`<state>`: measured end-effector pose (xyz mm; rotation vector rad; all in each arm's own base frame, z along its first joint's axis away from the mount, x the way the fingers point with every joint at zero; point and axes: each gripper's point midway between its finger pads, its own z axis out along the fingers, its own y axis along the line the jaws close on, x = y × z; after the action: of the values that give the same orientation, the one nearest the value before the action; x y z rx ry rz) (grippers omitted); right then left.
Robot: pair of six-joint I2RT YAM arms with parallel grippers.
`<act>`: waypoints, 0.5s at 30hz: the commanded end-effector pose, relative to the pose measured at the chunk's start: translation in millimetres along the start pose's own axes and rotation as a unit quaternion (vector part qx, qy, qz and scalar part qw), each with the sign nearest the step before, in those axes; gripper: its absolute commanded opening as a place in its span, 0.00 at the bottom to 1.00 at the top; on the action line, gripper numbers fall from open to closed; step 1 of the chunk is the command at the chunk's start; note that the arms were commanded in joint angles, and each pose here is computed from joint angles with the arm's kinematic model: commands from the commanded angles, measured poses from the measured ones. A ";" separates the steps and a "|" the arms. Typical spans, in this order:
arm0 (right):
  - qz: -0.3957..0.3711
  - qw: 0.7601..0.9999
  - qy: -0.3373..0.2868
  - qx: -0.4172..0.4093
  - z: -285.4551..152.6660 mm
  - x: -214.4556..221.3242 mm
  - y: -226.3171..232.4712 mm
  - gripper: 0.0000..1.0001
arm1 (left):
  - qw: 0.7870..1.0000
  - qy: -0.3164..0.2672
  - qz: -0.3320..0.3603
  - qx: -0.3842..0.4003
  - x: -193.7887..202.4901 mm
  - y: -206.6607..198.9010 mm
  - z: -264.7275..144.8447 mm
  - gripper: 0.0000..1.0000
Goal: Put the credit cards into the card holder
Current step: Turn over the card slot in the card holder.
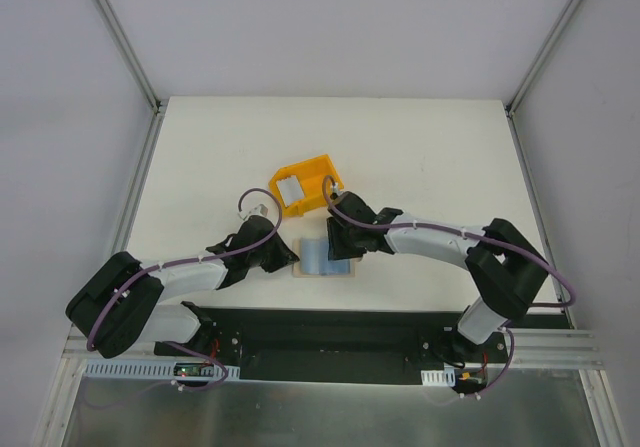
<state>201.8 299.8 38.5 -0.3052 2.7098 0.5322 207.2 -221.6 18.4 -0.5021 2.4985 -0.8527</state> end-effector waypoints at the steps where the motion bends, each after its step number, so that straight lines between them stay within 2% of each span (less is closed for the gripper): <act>1: -0.038 0.998 -0.002 0.044 -6.0 -5.3 -2.6 0.33 | 1.000 0.012 0.006 0.003 3.9 1.5 0.4 0.00; 5: -0.039 0.999 -0.001 0.000 -1.4 -10.2 19.2 0.33 | 1.000 0.013 0.005 0.004 4.7 1.9 0.7 0.00; 8: -0.042 0.997 0.013 -0.065 0.4 -12.5 48.3 0.37 | 1.000 0.012 0.004 0.004 4.4 2.3 0.7 0.00; 15: -0.061 0.978 0.018 -0.200 -9.0 -26.8 108.3 0.45 | 1.000 0.009 -0.002 -0.002 5.0 6.3 1.1 0.00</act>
<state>195.3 355.9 50.8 -0.4771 2.7049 0.7577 205.2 -223.6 18.5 -0.4917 2.5019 -0.8731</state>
